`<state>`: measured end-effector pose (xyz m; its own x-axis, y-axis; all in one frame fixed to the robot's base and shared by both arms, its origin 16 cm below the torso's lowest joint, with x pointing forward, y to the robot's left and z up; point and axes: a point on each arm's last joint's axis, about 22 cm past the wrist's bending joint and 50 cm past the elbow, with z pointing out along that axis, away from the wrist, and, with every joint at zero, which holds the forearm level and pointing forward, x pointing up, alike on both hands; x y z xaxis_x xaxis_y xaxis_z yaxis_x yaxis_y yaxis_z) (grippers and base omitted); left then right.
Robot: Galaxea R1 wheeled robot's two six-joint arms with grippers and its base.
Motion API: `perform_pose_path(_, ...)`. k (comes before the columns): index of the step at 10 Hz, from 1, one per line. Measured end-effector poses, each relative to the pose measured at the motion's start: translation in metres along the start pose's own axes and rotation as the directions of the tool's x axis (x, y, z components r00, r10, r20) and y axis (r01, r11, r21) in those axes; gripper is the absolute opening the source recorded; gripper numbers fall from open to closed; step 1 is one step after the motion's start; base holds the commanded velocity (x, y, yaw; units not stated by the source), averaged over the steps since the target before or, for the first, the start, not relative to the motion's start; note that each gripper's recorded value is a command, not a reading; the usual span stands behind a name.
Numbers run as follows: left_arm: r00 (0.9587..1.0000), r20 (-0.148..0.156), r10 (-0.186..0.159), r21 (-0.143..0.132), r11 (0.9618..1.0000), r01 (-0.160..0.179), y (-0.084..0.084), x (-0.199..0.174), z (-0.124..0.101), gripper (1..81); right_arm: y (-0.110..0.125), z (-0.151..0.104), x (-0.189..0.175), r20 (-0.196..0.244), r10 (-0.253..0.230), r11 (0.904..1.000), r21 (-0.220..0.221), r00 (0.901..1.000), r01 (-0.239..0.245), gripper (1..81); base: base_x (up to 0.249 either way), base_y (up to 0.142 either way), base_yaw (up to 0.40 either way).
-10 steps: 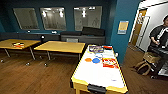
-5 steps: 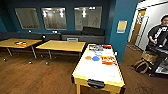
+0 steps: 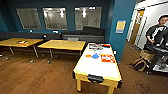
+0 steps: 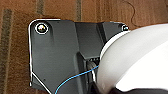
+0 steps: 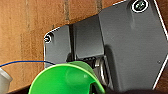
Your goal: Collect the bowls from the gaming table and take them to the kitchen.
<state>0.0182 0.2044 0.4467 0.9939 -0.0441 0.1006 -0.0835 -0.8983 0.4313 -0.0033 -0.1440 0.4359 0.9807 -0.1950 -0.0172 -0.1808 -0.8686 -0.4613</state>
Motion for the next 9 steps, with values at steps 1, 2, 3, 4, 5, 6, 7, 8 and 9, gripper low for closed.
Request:
perform_pose_path(1,1.0000,0.001,0.000,-0.001,1.0000,0.000,0.0011,-0.0005,0.0006,1.0,0.0004,-0.0001,-0.0001,0.000,0.000,1.0000,-0.001,1.0000,0.000,1.0,-0.167,0.000,0.000)
perform_pose_path(2,1.0000,0.000,0.002,-0.001,1.0000,-0.002,0.0013,-0.0001,0.0006,1.0,-0.0003,0.0001,-0.0002,0.000,0.000,1.0000,0.000,1.0000,0.000,1.0,-0.167,0.000,0.000)
perform_pose_path(3,1.0000,0.001,0.003,0.000,1.0000,-0.003,0.0007,-0.0004,0.0005,1.0,0.0004,-0.0001,-0.0003,0.000,0.000,1.0000,-0.001,1.0000,0.000,1.0,-0.167,0.000,0.000)
perform_pose_path(4,1.0000,0.001,0.004,-0.001,1.0000,-0.004,0.0011,-0.0005,0.0006,1.0,0.0001,0.0000,-0.0003,0.000,0.000,1.0000,0.000,1.0000,0.000,1.0,-0.167,0.000,0.000)
perform_pose_path(5,1.0000,0.001,0.004,0.000,1.0000,-0.004,0.0010,-0.0007,0.0006,1.0,-0.0002,0.0001,-0.0005,0.000,0.000,1.0000,0.000,1.0000,0.000,1.0,-0.167,0.000,0.000)
perform_pose_path(6,1.0000,0.001,0.004,-0.002,1.0000,-0.004,0.0021,-0.0007,0.0010,1.0,0.0005,-0.0002,-0.0004,0.000,0.000,1.0000,-0.001,1.0000,0.000,1.0,-0.167,0.000,0.000)
perform_pose_path(7,1.0000,0.001,0.004,-0.003,1.0000,-0.004,0.0028,-0.0009,0.0012,1.0,-0.0002,0.0001,-0.0005,0.000,0.000,1.0000,0.000,1.0000,0.000,1.0,-0.167,0.000,0.000)
perform_pose_path(8,1.0000,0.000,0.004,-0.003,1.0000,-0.004,0.0027,-0.0006,0.0012,1.0,0.0001,0.0000,-0.0005,0.000,0.000,1.0000,0.000,1.0000,0.000,1.0,-0.166,0.000,0.000)
perform_pose_path(9,1.0000,0.000,0.005,-0.003,1.0000,-0.005,0.0027,-0.0006,0.0012,1.0,0.0012,-0.0003,-0.0002,0.000,0.000,1.0000,-0.002,1.0000,0.000,1.0,-0.149,0.000,0.000)
